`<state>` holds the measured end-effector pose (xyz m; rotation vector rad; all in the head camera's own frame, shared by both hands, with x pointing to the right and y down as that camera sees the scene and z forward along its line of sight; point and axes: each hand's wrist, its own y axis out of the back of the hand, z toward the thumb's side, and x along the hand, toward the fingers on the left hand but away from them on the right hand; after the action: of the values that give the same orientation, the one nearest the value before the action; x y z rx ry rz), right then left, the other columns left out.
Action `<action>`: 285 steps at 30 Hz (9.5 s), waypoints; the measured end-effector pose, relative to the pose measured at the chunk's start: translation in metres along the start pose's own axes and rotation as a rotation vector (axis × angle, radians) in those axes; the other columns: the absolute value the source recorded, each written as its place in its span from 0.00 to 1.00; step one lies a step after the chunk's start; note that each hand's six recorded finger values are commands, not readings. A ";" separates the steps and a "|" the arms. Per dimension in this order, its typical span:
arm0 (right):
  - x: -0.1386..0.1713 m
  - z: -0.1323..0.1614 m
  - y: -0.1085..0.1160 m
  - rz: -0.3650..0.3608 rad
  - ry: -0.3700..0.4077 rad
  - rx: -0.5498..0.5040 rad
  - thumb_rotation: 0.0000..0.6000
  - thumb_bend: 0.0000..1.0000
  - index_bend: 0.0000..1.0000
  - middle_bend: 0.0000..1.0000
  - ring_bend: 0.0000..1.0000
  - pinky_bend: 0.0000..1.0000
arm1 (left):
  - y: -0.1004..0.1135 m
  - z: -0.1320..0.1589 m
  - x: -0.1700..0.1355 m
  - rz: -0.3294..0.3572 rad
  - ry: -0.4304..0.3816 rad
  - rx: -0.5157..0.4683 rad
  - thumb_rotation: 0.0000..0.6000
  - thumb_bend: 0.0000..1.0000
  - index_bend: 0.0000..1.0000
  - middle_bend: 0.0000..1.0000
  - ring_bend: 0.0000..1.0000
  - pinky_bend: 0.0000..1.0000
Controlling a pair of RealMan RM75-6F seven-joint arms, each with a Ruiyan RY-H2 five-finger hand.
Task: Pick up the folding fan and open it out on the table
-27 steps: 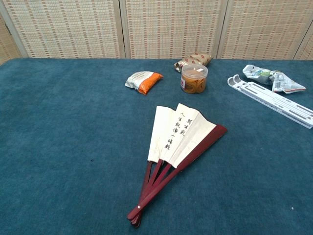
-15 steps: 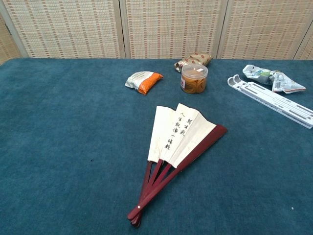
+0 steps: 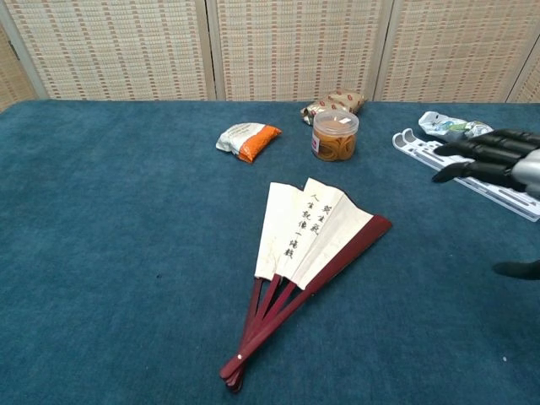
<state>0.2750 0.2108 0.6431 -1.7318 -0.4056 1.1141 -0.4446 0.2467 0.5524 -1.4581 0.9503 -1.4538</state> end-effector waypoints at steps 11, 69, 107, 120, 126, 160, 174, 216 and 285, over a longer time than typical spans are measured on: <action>-0.064 0.047 -0.038 -0.003 0.083 -0.002 1.00 0.17 0.31 0.00 0.00 0.00 | -0.002 -0.003 0.003 -0.010 0.008 -0.005 1.00 0.44 0.00 0.00 0.00 0.06; -0.152 0.102 0.090 -0.230 0.085 -0.323 1.00 0.63 0.68 0.12 0.00 0.00 | -0.007 -0.008 0.024 -0.050 -0.067 -0.215 1.00 0.45 0.02 0.01 0.00 0.13; -0.231 0.157 0.218 -0.249 -0.050 -0.658 1.00 0.63 0.68 0.12 0.00 0.00 | -0.025 0.110 0.090 -0.197 -0.197 -1.154 1.00 0.40 0.04 0.08 0.00 0.17; -0.240 0.169 0.221 -0.301 -0.121 -0.687 1.00 0.63 0.68 0.13 0.00 0.00 | -0.029 0.121 0.097 -0.145 -0.121 -1.203 1.00 0.39 0.05 0.08 0.00 0.17; -0.241 0.176 0.219 -0.311 -0.133 -0.707 1.00 0.63 0.68 0.13 0.00 0.00 | -0.028 0.120 0.108 -0.092 -0.068 -1.223 1.00 0.39 0.12 0.12 0.02 0.18; -0.219 0.089 0.210 -0.350 -0.218 -0.605 1.00 0.63 0.67 0.13 0.00 0.00 | -0.003 0.061 0.142 0.168 0.004 -0.906 1.00 0.62 0.55 0.58 0.25 0.15; -0.214 0.079 0.193 -0.344 -0.179 -0.624 1.00 0.63 0.64 0.13 0.00 0.00 | 0.007 0.065 0.157 0.244 -0.099 -0.644 1.00 0.55 0.37 0.36 0.17 0.11; -0.140 0.069 0.020 -0.199 -0.062 -0.458 1.00 0.36 0.00 0.02 0.00 0.00 | -0.101 0.015 0.138 0.058 -0.159 0.009 1.00 0.47 0.00 0.00 0.00 0.03; -0.011 -0.001 0.027 -0.120 -0.162 -0.328 1.00 0.31 0.00 0.00 0.00 0.00 | -0.051 -0.003 0.099 -0.488 -0.070 0.231 1.00 0.38 0.00 0.00 0.00 0.06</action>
<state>0.2640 0.1907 0.6251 -1.8751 -0.8211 1.1513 -0.4468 0.1718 0.6356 -1.6196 0.3753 -1.7756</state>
